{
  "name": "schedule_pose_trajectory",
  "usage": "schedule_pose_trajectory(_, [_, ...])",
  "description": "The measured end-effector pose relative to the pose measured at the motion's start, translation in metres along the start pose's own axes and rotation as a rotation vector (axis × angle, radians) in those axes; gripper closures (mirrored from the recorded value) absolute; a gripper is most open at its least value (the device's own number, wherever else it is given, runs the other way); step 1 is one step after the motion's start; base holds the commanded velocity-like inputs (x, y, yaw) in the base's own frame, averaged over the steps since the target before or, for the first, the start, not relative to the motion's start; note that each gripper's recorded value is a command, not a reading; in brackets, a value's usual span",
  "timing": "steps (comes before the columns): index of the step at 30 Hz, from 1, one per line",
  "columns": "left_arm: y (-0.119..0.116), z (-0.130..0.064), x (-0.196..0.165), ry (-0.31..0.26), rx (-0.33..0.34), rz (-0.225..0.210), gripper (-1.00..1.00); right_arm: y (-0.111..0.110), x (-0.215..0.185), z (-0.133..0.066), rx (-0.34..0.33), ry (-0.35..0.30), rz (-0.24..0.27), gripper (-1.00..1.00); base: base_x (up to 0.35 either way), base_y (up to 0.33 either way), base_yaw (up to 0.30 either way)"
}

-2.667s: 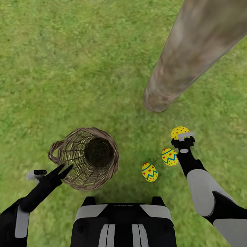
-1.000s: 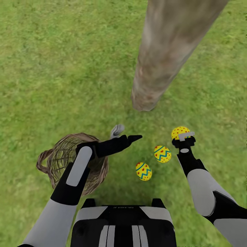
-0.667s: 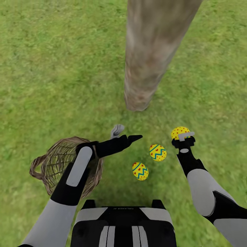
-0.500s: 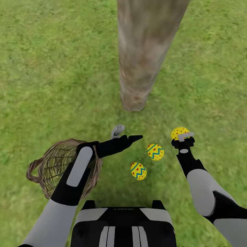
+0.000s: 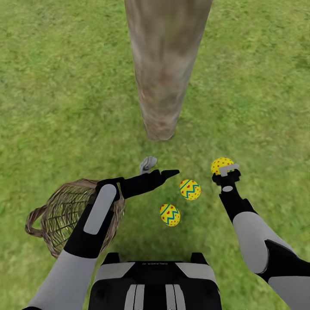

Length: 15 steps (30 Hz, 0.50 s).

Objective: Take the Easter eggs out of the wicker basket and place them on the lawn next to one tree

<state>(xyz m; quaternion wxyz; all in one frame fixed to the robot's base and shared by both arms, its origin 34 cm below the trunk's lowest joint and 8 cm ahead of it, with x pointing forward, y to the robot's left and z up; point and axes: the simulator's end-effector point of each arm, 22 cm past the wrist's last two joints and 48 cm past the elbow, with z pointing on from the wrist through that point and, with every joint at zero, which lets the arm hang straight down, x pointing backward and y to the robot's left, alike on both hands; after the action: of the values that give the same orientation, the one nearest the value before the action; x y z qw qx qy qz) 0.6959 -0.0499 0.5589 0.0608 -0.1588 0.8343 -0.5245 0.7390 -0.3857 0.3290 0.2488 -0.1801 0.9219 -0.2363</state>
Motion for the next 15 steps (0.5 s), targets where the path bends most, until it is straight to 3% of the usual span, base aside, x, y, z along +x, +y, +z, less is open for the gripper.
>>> schedule_pose_trajectory(9, [0.0033, 0.0008, -0.0005, -0.002, 0.001, 0.000, -1.00, 0.0026, -0.0011, 0.0024, 0.000, -0.005, -0.002, 1.00, 0.000, 0.000, 0.000])
schedule_pose_trajectory(12, [-0.0032, 0.0000, -0.0001, -0.002, 0.037, -0.004, -1.00, 0.0007, -0.0014, 0.0027, 0.003, -0.006, -0.002, 1.00, 0.000, 0.000, 0.000])
schedule_pose_trajectory(15, [-0.0054, -0.0001, -0.0001, -0.002, 0.048, -0.005, -1.00, 0.0003, -0.0013, 0.0027, 0.004, -0.005, -0.002, 1.00, 0.000, -0.208, 0.000])
